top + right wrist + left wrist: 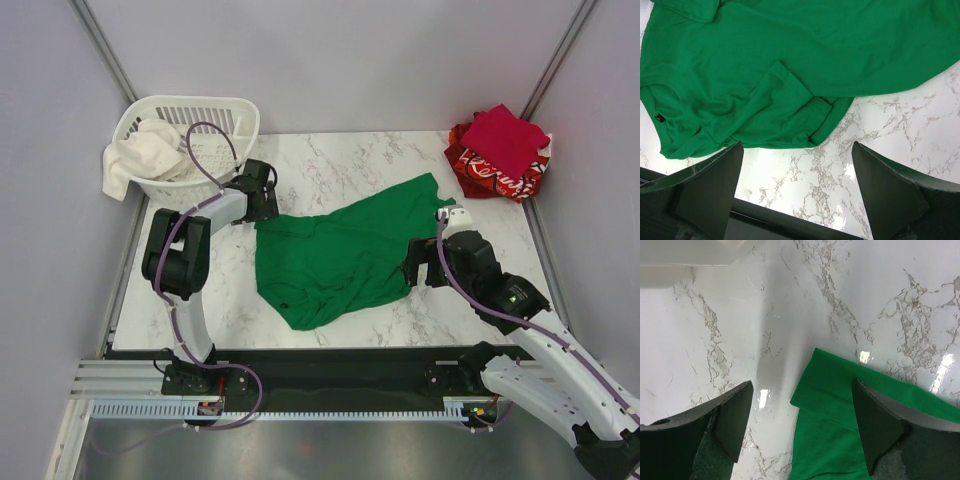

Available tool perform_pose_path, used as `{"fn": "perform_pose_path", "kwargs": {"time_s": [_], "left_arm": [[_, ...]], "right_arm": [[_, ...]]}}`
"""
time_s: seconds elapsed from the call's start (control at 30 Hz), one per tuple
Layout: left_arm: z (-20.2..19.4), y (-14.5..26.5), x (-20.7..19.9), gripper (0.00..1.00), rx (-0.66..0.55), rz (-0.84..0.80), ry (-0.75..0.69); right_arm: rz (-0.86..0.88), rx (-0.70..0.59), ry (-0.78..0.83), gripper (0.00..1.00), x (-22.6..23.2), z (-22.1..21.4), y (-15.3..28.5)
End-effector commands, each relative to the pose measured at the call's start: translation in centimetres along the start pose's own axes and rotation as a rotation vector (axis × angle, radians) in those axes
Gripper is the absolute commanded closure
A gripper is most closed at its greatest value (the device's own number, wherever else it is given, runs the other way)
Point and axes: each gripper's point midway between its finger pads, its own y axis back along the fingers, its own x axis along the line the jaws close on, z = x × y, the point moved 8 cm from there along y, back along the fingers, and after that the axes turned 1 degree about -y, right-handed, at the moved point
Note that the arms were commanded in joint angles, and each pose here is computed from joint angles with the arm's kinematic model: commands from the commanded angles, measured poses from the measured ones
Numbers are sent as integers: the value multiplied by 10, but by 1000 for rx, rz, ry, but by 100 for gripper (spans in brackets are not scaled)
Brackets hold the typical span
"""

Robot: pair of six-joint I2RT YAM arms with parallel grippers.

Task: Fold and stack the t-shirts
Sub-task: Flatten the tshirt out

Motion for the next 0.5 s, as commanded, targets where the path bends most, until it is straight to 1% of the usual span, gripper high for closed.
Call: {"fn": "perform_pose_path", "kwargs": {"time_s": [0.0, 0.17, 0.23, 0.27, 0.3, 0.4, 0.47], "left_arm": [[7, -9, 1, 13, -10, 19, 33], [5, -11, 5, 13, -1, 27, 37], [-7, -7, 9, 14, 30, 27, 21], [-17, 4, -12, 62, 126, -223, 27], [-26, 4, -11, 60, 149, -217, 31], [-39, 7, -12, 52, 166, -203, 10], [-43, 13, -16, 44, 149, -185, -17]], "right_arm": [[0, -20, 0, 2, 1, 4, 0], [-2, -20, 1, 2, 1, 4, 0], [-3, -20, -1, 2, 1, 4, 0], [-5, -21, -2, 2, 1, 4, 0], [-5, -20, 0, 2, 1, 4, -1], [-1, -15, 0, 2, 2, 4, -1], [-1, -13, 2, 2, 2, 4, -1]]}}
